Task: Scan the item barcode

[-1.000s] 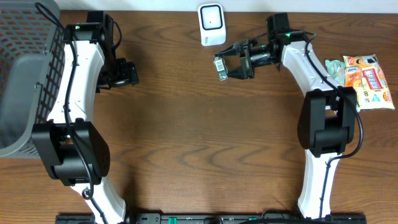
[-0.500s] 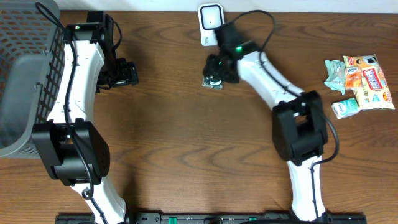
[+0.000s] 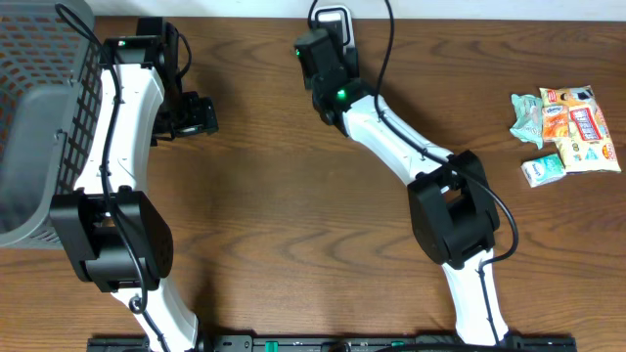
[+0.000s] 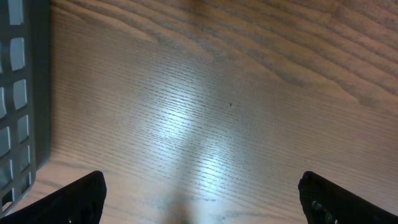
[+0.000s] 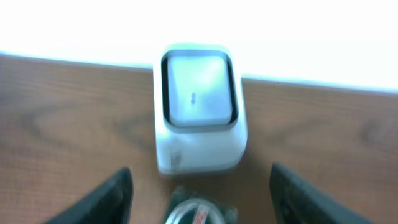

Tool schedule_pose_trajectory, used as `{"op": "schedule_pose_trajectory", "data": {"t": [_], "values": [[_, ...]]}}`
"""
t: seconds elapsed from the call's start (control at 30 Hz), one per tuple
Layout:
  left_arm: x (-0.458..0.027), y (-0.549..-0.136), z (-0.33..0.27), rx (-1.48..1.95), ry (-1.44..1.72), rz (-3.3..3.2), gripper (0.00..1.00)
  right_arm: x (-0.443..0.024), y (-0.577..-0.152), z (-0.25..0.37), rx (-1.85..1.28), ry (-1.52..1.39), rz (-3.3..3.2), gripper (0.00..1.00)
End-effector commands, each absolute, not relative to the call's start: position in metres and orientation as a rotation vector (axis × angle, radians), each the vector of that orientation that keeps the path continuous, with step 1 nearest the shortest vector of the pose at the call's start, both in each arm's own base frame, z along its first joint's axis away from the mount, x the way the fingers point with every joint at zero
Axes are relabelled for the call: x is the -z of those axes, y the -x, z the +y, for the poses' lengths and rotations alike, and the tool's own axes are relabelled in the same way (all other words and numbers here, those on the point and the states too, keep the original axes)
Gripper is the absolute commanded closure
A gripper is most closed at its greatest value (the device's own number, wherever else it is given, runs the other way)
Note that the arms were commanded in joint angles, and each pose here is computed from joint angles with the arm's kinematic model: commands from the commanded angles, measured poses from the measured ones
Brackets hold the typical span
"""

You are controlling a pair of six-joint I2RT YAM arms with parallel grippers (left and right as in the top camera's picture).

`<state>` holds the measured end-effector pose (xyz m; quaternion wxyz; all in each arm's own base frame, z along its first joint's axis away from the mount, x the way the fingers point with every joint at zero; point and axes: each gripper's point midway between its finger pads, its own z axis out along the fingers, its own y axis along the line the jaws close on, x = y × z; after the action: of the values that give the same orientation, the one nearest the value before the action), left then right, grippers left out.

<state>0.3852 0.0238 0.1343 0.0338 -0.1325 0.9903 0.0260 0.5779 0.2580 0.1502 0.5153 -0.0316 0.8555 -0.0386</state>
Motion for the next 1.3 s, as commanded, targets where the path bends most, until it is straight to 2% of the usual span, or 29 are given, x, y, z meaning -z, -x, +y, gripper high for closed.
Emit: {"op": "schedule_pose_trajectory", "data": {"t": [0.0, 0.07, 0.33, 0.5, 0.57, 0.63, 0.73, 0.8, 0.83, 0.9, 1.03, 1.17, 1.27], "values": [[-0.129, -0.382, 0.026, -0.096, 0.432, 3.061, 0.02, -0.185, -0.586, 0.246, 0.166, 0.124, 1.97, 0.27], [-0.129, -0.382, 0.026, -0.096, 0.431, 3.061, 0.02, -0.178, -0.586, 0.244, 0.127, 0.097, 2.003, 0.25], [-0.129, -0.382, 0.026, -0.096, 0.431, 3.061, 0.02, -0.136, -0.574, 0.261, -0.21, 0.297, 2.197, 0.12], [-0.129, -0.382, 0.026, -0.096, 0.432, 3.061, 0.02, -0.095, -0.568, 0.257, -0.324, 0.347, 2.311, 0.05], [-0.129, -0.382, 0.026, -0.096, 0.431, 3.061, 0.02, -0.076, -0.568, 0.255, -0.319, 0.347, 2.344, 0.11], [-0.129, -0.382, 0.026, -0.096, 0.431, 3.061, 0.02, -0.059, -0.566, 0.254, -0.312, 0.351, 2.371, 0.25], [-0.129, -0.382, 0.026, -0.096, 0.431, 3.061, 0.02, -0.052, -0.563, 0.258, -0.342, 0.367, 2.388, 0.37], [-0.129, -0.382, 0.026, -0.096, 0.431, 3.061, 0.02, -0.05, -0.563, 0.259, -0.337, 0.368, 2.386, 0.37], [-0.129, -0.382, 0.026, -0.096, 0.431, 3.061, 0.02, -0.048, -0.564, 0.259, -0.335, 0.368, 2.386, 0.34], [-0.129, -0.382, 0.026, -0.096, 0.431, 3.061, 0.02, -0.048, -0.564, 0.259, -0.326, 0.384, 2.381, 0.18], [-0.129, -0.382, 0.026, -0.096, 0.432, 3.061, 0.02, -0.037, -0.563, 0.259, -0.298, 0.466, 2.379, 0.02], [-0.129, -0.382, 0.026, -0.096, 0.431, 3.061, 0.02, -0.019, -0.549, 0.275, -0.376, 0.65, 2.374, 0.01], [-0.129, -0.382, 0.026, -0.096, 0.431, 3.061, 0.02, -0.016, -0.546, 0.279, -0.399, 0.679, 2.375, 0.02]]}}
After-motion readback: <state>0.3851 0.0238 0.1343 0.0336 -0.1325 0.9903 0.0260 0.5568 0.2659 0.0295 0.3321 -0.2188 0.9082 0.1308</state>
